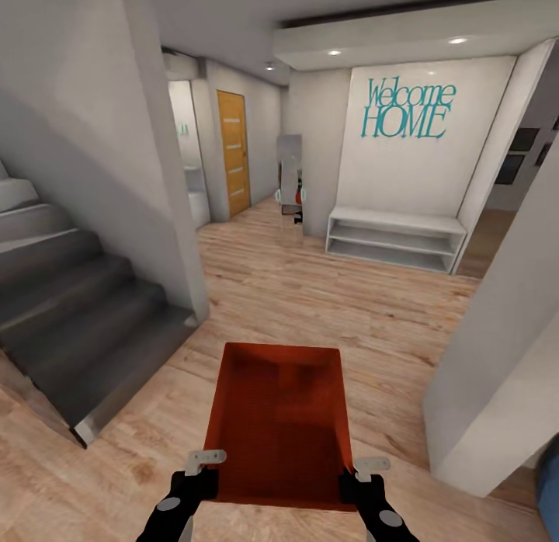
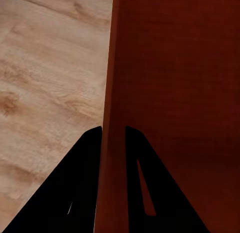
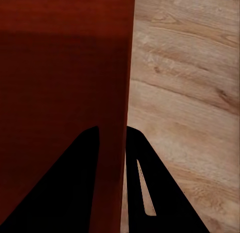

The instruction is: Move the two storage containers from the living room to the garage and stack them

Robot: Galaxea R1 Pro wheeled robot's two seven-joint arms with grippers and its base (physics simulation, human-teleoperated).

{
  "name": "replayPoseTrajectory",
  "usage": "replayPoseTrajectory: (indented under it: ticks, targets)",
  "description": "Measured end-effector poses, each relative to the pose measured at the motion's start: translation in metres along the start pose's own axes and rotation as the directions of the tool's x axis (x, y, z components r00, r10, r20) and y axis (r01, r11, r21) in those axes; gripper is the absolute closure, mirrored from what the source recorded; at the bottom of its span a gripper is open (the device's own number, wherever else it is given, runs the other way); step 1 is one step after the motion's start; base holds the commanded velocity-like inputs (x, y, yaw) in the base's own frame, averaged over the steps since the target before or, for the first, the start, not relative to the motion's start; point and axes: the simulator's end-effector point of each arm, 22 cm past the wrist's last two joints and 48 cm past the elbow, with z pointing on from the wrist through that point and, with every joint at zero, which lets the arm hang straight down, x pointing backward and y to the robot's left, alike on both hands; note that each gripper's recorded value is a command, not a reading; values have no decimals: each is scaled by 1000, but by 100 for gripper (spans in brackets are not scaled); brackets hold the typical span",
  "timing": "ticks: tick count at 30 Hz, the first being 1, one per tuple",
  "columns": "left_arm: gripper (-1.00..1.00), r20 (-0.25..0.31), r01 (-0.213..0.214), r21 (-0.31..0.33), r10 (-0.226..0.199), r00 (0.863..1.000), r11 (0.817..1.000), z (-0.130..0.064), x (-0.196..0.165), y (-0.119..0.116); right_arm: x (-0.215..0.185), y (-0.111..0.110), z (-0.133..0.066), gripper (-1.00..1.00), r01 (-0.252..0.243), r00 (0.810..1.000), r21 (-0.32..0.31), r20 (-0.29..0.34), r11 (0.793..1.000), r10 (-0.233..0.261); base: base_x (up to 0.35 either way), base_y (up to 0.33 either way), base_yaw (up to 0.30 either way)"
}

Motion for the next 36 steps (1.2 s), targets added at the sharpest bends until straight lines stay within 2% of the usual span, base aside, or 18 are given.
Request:
replayPoseTrajectory:
  ticks: [36]
  targets:
    - [100,-6,-1,0,1,1000,1000,0,1,1,2,1,0,100,-2,1000,0,-7,1000,2,316,-132,15]
